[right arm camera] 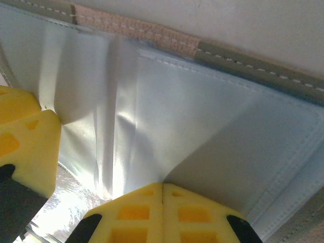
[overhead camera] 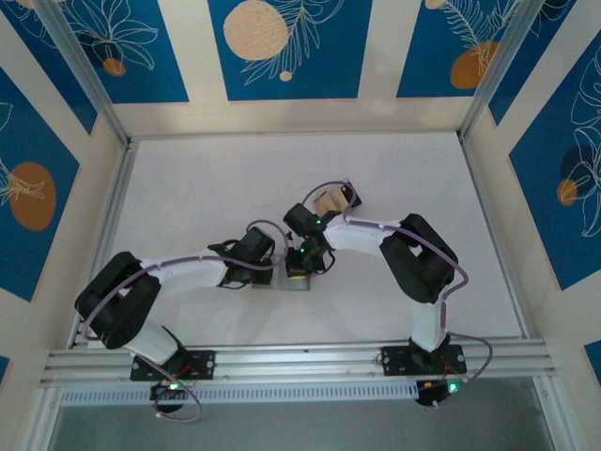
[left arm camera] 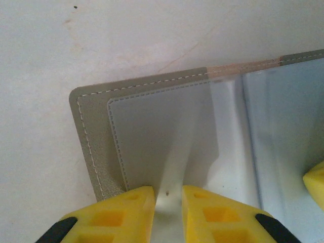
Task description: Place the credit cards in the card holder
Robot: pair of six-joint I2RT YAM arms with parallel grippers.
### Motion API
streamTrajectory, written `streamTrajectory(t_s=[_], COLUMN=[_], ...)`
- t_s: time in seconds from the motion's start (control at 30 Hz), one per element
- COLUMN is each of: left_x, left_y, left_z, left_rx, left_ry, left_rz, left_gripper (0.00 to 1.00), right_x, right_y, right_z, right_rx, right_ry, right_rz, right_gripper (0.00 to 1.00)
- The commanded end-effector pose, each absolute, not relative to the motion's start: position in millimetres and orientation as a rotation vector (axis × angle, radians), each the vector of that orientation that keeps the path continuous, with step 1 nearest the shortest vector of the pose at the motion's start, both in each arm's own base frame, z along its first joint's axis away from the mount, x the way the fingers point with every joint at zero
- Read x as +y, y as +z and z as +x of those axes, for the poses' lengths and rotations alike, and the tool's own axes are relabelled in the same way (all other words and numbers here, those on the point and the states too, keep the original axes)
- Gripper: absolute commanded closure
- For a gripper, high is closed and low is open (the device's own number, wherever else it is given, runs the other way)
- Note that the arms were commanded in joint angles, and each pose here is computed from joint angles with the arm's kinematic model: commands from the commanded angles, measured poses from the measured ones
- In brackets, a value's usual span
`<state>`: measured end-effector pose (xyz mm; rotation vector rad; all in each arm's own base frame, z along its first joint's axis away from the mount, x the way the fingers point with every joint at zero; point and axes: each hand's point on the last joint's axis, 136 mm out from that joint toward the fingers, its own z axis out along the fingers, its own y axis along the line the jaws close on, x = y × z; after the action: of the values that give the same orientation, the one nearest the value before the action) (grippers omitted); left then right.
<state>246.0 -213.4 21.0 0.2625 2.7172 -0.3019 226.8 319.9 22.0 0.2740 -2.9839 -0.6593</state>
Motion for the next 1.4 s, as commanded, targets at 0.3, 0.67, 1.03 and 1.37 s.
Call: streamTrajectory(t_s=[0.3,0.67,1.03,1.37], left_x=[-163,-168,-183,-215], left_y=[-10,3,46,52], left_z=[219,218,229,242], left_rx=[2.811,2.777,2.66,2.645], left_ry=[-0.082,-0.116,-0.09,-0.141], left_rz=[0.167,0.196,0.272,0.334], left_gripper=[0.81,0.82,0.84,0.84], right_x=[315,321,325,328], right_y=[24,21,13,16], right_z=[237,241,240,239], right_rx=[-3.015,-3.0,-2.991,-2.987], right_ry=[-0.608,-0.621,-0.611,-0.616], right_rz=[0.261,0.261,0.248,0.266], right_gripper=[1.0,1.0,1.0,1.0])
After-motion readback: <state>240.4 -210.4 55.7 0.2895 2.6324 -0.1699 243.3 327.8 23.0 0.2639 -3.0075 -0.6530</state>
